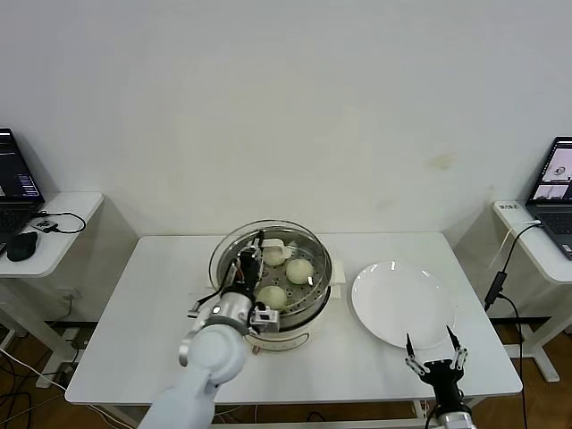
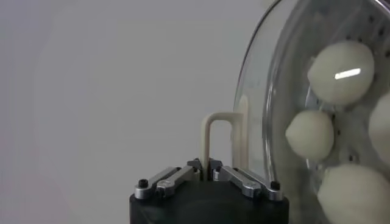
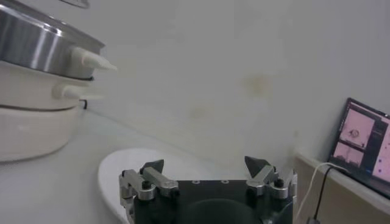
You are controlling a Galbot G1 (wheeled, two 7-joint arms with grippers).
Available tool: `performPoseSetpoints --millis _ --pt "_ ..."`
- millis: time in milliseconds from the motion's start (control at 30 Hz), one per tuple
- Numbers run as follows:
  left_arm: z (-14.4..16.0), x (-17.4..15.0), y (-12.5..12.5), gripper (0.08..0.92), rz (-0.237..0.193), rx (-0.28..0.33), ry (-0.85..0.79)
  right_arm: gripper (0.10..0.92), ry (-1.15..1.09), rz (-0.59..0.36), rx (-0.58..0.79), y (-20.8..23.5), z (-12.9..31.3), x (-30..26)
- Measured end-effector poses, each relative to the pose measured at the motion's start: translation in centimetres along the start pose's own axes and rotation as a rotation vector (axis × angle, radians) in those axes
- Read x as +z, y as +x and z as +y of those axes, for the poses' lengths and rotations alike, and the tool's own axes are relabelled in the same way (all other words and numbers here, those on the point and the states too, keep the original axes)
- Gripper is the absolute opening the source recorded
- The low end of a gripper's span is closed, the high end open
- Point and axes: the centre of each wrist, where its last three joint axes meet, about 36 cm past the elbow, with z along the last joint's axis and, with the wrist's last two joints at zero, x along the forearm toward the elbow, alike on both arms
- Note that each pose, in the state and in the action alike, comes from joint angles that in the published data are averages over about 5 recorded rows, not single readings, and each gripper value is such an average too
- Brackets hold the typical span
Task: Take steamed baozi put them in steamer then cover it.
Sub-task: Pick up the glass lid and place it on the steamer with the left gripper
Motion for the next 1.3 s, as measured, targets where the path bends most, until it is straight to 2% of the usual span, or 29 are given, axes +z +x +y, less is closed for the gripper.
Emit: performPoseSetpoints --millis 367,1300 --pt "-1.3 -1.8 -1.3 0.147 0.004 0.027 0.0 0.823 0.001 -0.001 -0.008 0.2 0.2 0.1" --pt "-3.2 -1.6 -2.0 0.147 0.016 0.036 -0.043 0.822 0.01 -0.003 -0.014 0.8 0.0 0.4"
